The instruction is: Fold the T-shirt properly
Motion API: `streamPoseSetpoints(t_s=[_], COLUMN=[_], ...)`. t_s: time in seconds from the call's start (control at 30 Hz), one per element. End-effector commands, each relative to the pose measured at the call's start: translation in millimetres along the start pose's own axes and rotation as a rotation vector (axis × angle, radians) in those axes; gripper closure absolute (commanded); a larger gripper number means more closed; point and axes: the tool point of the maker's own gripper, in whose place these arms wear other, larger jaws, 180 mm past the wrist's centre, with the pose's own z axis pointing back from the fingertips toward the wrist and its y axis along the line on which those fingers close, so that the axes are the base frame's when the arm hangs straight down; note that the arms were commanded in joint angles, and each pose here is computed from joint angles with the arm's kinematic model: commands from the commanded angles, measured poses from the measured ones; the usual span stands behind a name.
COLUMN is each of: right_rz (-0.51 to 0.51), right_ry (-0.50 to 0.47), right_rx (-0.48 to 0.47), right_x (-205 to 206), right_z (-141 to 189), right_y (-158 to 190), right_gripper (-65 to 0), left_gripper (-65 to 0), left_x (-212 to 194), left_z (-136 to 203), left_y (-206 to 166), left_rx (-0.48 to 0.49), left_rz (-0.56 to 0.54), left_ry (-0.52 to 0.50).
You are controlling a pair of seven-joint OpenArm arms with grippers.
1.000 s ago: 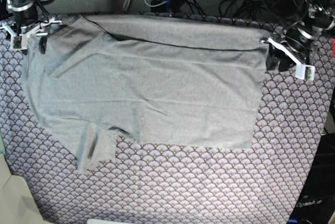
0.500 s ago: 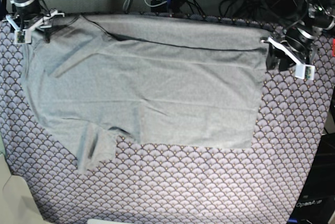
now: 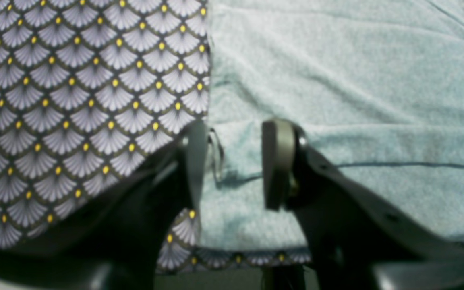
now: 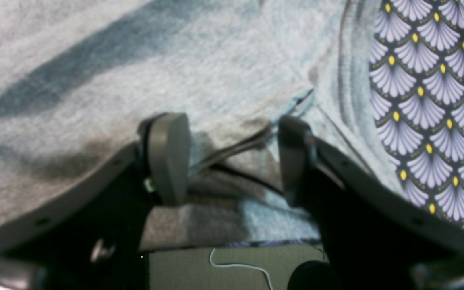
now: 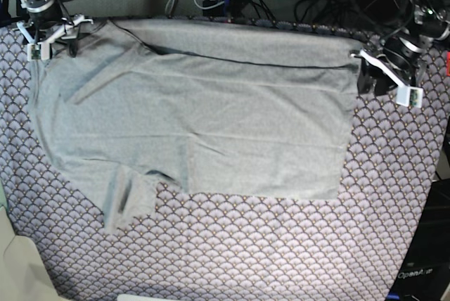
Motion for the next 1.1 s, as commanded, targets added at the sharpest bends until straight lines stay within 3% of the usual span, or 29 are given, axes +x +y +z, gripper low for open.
streamPoseSetpoints(t_s=[0.0, 0.57, 0.67, 0.9, 1.07], right_rz=[0.001, -0.077, -0.072, -0.07, -0.031], right_ry=[-0.035, 0.002, -0.01, -0.043, -0.086], right_rx=[-0.012, -0.024, -0.019, -0.025, -0.035], right_x=[9.1, -11.9, -8.2, 7.0, 27.0], right_z=[2.5, -7.6, -8.5, -15.4, -11.0], right_y=[-5.2, -11.6, -10.0, -12.0, -14.4], right_gripper=[-35.9, -35.3, -28.7, -6.7, -5.9], left_gripper=[-23.5, -23.5, -23.5, -23.5, -23.5], left_x=[11.9, 7.4, 7.6, 7.0, 7.6], left_z=[2.5, 12.4, 12.7, 12.4, 12.7], left_y=[-0.3, 16.8, 17.6, 16.5, 16.8], left_rx=[-0.003, 0.05, 0.052, 0.05, 0.051], left_rz=[-0.01, 0.009, 0.008, 0.012, 0.01], left_ry=[-0.042, -0.04, -0.04, -0.041, -0.042])
